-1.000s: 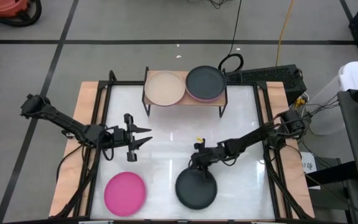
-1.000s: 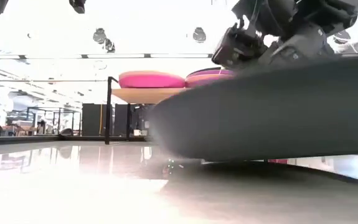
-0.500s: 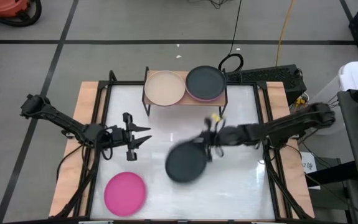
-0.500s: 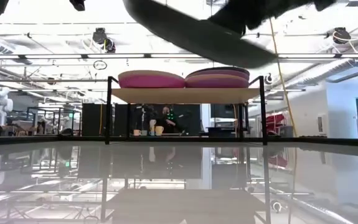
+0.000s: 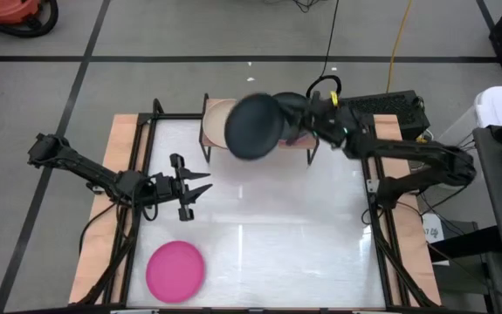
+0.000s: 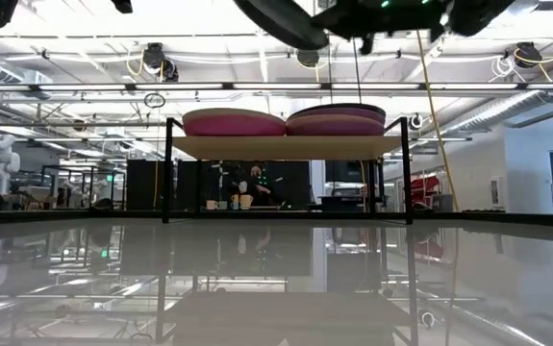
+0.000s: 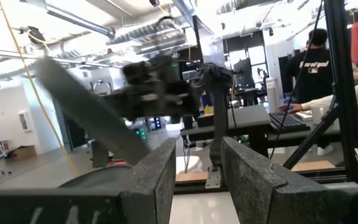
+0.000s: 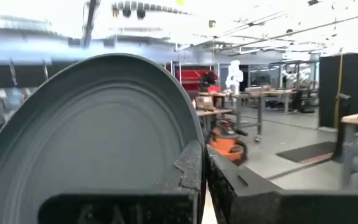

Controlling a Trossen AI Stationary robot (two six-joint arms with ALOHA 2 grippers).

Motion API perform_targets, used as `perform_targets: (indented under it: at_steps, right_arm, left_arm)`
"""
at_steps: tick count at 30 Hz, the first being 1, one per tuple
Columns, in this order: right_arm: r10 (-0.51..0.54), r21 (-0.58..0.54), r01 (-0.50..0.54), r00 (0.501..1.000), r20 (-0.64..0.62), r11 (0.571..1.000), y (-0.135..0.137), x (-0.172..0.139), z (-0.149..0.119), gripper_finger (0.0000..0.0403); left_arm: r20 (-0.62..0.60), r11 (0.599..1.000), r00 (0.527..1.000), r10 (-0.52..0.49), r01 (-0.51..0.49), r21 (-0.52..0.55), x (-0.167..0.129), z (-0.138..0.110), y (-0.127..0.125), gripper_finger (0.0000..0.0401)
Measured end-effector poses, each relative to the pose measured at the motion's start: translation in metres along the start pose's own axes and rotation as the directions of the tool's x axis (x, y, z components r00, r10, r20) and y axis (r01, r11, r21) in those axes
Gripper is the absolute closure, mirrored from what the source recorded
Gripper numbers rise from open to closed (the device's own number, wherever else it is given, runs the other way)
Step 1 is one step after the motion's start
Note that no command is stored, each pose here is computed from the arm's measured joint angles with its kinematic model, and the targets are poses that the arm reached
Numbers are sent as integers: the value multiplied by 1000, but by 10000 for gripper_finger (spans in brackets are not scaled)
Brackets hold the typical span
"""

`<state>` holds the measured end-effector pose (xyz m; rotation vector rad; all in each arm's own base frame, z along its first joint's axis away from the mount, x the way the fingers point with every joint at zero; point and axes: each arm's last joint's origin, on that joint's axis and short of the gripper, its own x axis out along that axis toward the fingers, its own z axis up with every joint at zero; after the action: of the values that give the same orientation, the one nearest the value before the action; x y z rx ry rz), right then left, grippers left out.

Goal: Place and stack plates onto a shelf
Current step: Stack the black plate on top of the brown plate on the shelf

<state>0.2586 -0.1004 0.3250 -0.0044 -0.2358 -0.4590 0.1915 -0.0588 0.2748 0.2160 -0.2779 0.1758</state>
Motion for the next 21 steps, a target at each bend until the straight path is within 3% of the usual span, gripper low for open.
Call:
perform_targets:
  at_steps: [6,11,16,21]
  right_arm:
    - [25,101,-22,999,-32,995,-41,57,-9,403]
    - [74,115,-51,975,-208,992,-49,96,-35,403]
    - [42,98,-14,956,-290,995,-54,110,-65,402]
    - [-26,89,57,949,-315,994,-63,112,-77,389]
  left_arm:
    - [1,1000,1000,0,0,0,0,0,1,265]
    - [-1,1000,1000,-2,2,1,0,0,1,265]
    - [-7,1000,1000,-4,4,0,0,-1,0,265]
    - [-8,1000,1000,-4,4,-6,0,-1,0,265]
